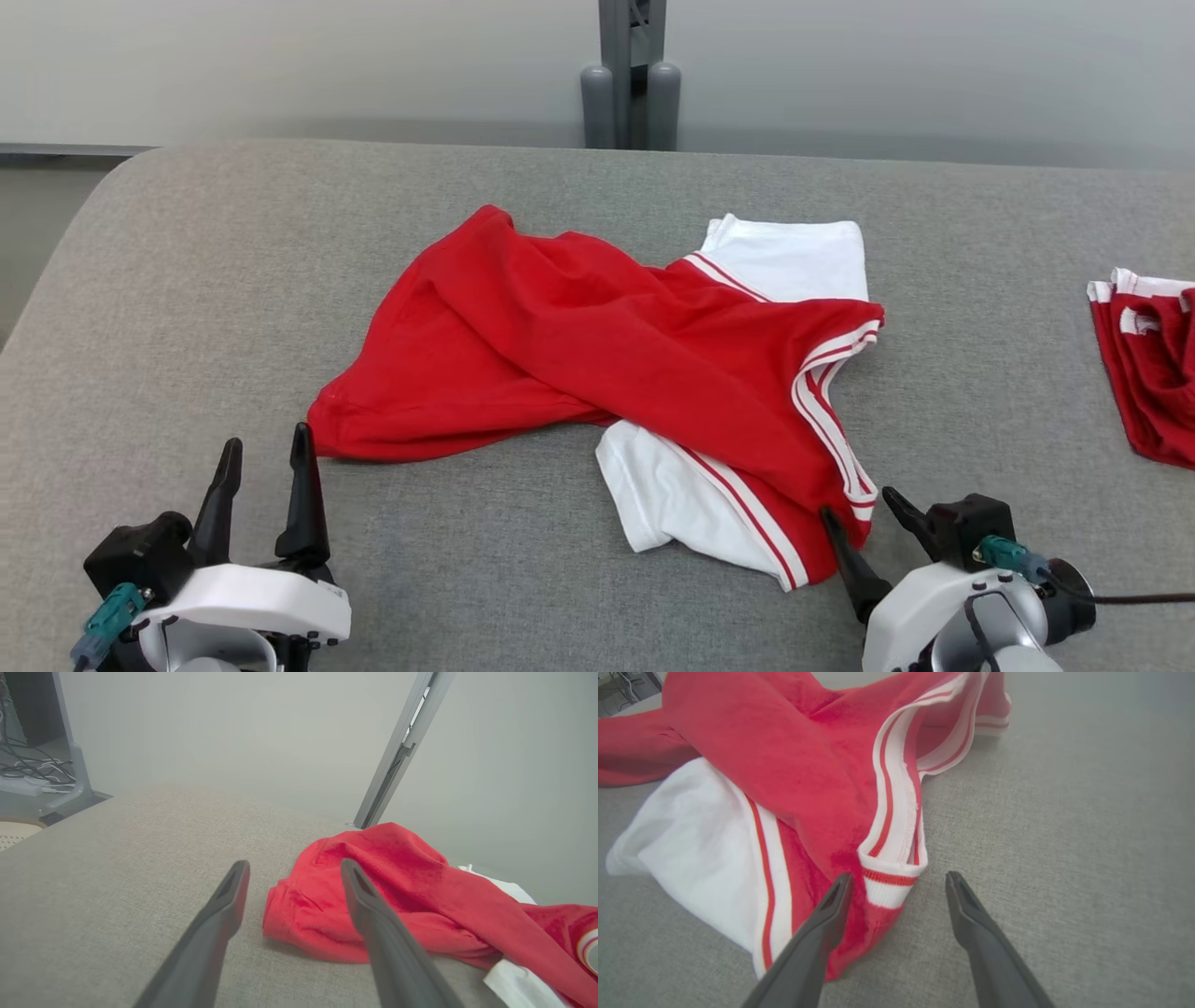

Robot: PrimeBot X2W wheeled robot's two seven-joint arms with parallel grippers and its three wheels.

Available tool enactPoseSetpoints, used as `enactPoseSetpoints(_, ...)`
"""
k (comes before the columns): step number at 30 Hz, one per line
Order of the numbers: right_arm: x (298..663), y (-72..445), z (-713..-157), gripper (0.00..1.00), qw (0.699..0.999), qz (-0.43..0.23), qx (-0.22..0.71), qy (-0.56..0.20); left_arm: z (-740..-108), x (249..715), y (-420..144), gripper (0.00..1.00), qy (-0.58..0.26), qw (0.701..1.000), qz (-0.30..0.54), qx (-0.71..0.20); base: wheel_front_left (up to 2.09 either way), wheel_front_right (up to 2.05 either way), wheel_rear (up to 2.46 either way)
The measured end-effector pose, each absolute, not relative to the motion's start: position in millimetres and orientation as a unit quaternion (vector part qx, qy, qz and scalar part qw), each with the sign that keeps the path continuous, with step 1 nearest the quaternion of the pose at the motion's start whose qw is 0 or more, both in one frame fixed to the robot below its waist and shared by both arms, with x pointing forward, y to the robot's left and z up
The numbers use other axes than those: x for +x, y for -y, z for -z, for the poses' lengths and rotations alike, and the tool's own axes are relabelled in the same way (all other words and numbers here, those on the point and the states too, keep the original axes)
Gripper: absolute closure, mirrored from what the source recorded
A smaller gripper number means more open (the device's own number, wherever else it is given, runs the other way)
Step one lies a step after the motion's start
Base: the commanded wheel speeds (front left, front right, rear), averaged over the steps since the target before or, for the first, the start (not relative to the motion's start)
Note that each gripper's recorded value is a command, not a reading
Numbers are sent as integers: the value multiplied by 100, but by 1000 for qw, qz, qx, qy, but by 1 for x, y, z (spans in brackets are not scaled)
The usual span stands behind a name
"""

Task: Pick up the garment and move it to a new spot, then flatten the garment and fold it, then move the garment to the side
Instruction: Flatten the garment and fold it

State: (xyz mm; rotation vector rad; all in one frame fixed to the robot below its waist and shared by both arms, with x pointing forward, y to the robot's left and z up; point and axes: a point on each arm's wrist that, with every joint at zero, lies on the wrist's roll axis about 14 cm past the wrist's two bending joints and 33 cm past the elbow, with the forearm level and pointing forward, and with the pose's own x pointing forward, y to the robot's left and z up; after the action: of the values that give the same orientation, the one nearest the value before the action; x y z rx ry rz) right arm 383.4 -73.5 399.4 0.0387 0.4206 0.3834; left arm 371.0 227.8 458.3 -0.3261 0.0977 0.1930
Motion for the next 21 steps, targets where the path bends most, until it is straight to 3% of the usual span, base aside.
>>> enactPoseSetpoints(3,389,67,-392,0,956,-194,32,-220,-458,363,-233,0,-47,980,-105,-160,0,0,0)
enactPoseSetpoints(4,392,66,-390,40,955,-194,37,-223,-458,361,-235,0,-47,980,-108,-160,0,0,0)
enactPoseSetpoints(8,402,62,-386,100,954,-194,45,-225,-459,356,-239,0,-46,980,-116,-157,0,0,0)
enactPoseSetpoints(15,434,69,-422,100,968,-172,79,-163,-458,353,-237,0,-47,979,-117,-161,0,0,0)
enactPoseSetpoints(21,477,123,-465,100,985,-125,4,-115,-459,357,-223,0,-45,980,-101,-169,0,0,0)
